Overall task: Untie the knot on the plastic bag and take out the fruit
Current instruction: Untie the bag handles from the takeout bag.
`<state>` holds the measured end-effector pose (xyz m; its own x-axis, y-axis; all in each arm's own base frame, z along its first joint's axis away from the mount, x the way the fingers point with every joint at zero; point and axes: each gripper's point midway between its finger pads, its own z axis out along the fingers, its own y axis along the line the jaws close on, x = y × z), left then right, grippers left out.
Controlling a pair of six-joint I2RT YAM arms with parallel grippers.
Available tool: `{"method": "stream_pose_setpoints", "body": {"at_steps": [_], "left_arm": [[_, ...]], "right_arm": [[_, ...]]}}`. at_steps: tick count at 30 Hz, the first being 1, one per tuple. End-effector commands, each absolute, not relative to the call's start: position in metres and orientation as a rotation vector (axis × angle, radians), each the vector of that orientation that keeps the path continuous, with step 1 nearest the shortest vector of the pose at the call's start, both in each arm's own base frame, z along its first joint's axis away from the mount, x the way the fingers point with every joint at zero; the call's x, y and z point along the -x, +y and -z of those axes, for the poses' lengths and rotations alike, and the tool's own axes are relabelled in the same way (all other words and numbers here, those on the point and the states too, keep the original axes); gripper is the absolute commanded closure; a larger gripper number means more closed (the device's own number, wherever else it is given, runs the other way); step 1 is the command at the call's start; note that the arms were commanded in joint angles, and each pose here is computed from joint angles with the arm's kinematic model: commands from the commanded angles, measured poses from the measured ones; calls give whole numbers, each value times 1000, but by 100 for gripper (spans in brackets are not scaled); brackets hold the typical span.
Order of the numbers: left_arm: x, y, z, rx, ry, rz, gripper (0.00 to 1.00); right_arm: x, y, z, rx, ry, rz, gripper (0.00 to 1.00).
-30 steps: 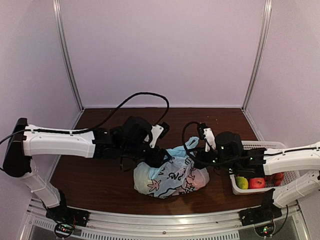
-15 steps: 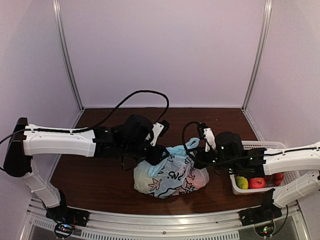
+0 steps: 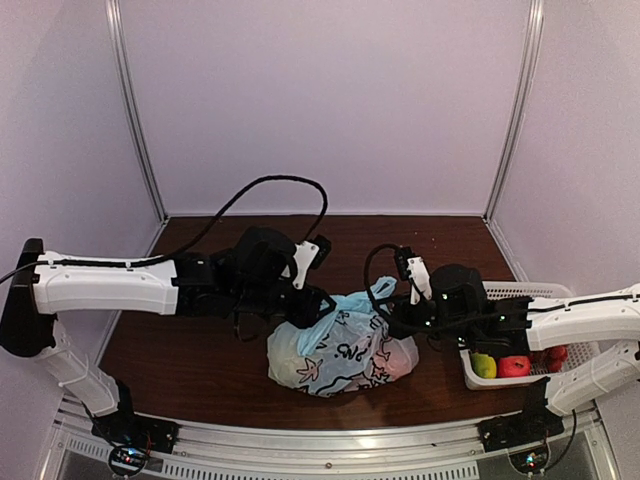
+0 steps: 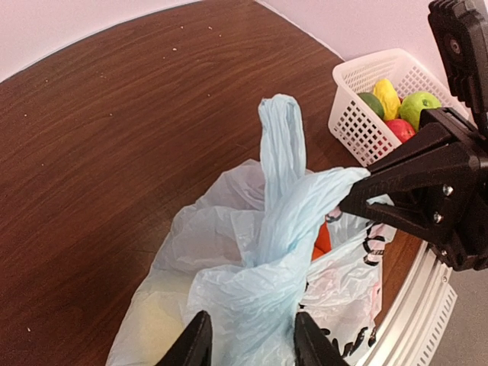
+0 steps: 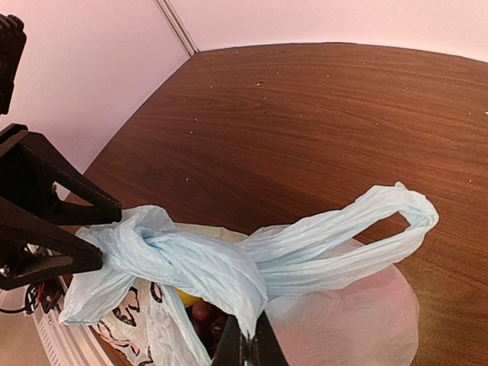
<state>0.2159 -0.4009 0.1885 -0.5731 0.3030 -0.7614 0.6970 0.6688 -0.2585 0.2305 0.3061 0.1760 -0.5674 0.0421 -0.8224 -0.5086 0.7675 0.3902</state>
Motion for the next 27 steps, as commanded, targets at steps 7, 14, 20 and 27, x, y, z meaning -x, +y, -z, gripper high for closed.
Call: {"method": "stream_pose_setpoints", "body": {"at_steps": [7,14,20,27], "left_arm": [[-212,-401,-193,-750,2158,770,70],[-213,-400,-187,-750,2169,752,88],[-215,-397,-193,-727,2157,739,100],[-219,-390,-208,-693,2120,730,100]], "right_arm": [[-230,302,-175,340,2053,-772,100],[-230,302,-176,338,2051,-775,100],[-230,298,-177,323,2047,-765,100],[-232,291,-192,288,2025,-753,100]]}}
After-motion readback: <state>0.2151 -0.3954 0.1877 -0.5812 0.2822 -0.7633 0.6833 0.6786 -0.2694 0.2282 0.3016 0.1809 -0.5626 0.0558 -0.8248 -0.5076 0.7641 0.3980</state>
